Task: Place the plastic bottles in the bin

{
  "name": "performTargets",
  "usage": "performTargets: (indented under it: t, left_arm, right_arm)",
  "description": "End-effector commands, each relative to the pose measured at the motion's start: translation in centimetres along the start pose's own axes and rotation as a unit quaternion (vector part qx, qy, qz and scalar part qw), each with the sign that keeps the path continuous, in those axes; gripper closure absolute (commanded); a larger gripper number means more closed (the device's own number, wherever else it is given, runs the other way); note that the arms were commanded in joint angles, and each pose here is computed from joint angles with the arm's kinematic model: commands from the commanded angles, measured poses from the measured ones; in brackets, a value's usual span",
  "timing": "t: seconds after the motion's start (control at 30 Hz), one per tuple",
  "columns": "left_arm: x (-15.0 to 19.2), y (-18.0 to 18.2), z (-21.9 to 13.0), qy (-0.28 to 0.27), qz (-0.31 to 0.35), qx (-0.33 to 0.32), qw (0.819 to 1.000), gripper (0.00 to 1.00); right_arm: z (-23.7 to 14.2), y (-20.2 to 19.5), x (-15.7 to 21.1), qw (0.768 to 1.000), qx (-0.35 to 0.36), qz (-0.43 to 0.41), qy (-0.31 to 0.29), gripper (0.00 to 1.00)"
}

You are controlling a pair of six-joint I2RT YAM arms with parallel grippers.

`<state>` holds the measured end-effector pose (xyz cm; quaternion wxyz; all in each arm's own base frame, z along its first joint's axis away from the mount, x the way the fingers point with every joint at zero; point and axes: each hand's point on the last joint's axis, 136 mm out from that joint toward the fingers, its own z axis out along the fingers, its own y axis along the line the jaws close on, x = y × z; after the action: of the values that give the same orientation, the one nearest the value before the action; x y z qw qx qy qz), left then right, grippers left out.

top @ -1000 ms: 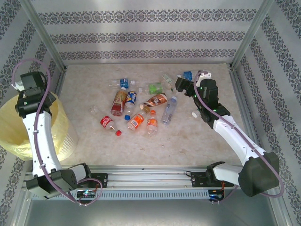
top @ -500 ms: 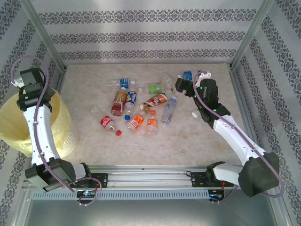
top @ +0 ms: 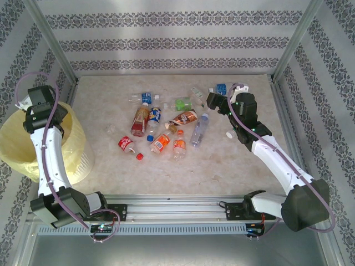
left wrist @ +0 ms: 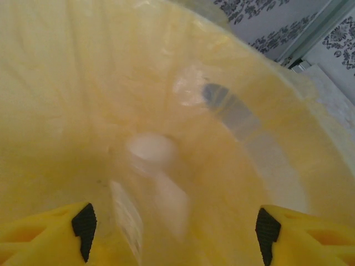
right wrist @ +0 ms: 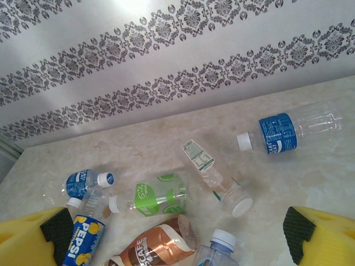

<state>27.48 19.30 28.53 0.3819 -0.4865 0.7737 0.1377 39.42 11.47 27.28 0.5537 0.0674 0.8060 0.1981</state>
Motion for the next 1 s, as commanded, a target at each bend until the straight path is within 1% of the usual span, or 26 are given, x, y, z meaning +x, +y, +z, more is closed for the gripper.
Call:
performTargets:
  t: [0.0, 0.13, 0.3, 0.33, 0.47, 0.57, 0.67, 0.73, 0.87, 0.97]
  left_arm:
    - [-0.6, 1.6, -1.6, -0.015, -0.012, -0.022, 1.0, 0.19]
    - [-0.8, 1.5, -3.3, -0.02, -0.015, -0.004, 1.0, 0.12]
    - [-0.9, -0.4, -7.1, -0.036, 0.005, 0.054, 0.998, 0.05]
    - [-0.9, -0.8, -7.9, -0.041, 0.009, 0.065, 0.997, 0.0]
    - [-0.5, -3.3, -10.6, -0.054, 0.039, 0.112, 0.991, 0.0]
    - [0.4, -5.9, -12.1, -0.045, 0.065, 0.16, 0.984, 0.0]
    - [2.9, -10.0, -13.8, -0.013, 0.089, 0.242, 0.966, 0.0]
    - [5.4, -13.0, -15.0, 0.006, 0.114, 0.289, 0.951, 0.0]
    - [10.7, -17.6, -16.7, 0.029, 0.167, 0.337, 0.926, 0.0]
    - [15.5, -21.1, -17.4, 0.051, 0.206, 0.378, 0.901, 0.0]
  right_arm:
    - [-0.7, 0.6, -1.4, 1.0, -0.004, -0.008, -0.017, 0.02]
    - [-1.1, 0.3, -1.2, 1.0, -0.003, -0.009, -0.018, 0.02]
    - [-1.7, 0.4, -1.1, 1.0, -0.009, -0.016, -0.021, 0.02]
    - [-1.8, 0.4, -1.0, 1.0, -0.01, -0.016, -0.021, 0.02]
    - [-1.8, 0.1, -0.7, 1.0, -0.007, -0.017, -0.019, 0.02]
    - [-1.8, 0.1, -0.6, 1.0, -0.006, -0.015, -0.017, 0.02]
    - [-1.8, -0.2, -0.4, 1.0, -0.003, -0.013, -0.016, 0.02]
    - [-1.7, -0.5, 0.2, 1.0, 0.002, -0.008, -0.009, 0.02]
    - [-1.3, -1.8, 2.8, 0.999, 0.018, 0.016, 0.038, 0.02]
    - [-1.3, -3.5, 5.3, 0.994, 0.052, 0.045, 0.081, 0.02]
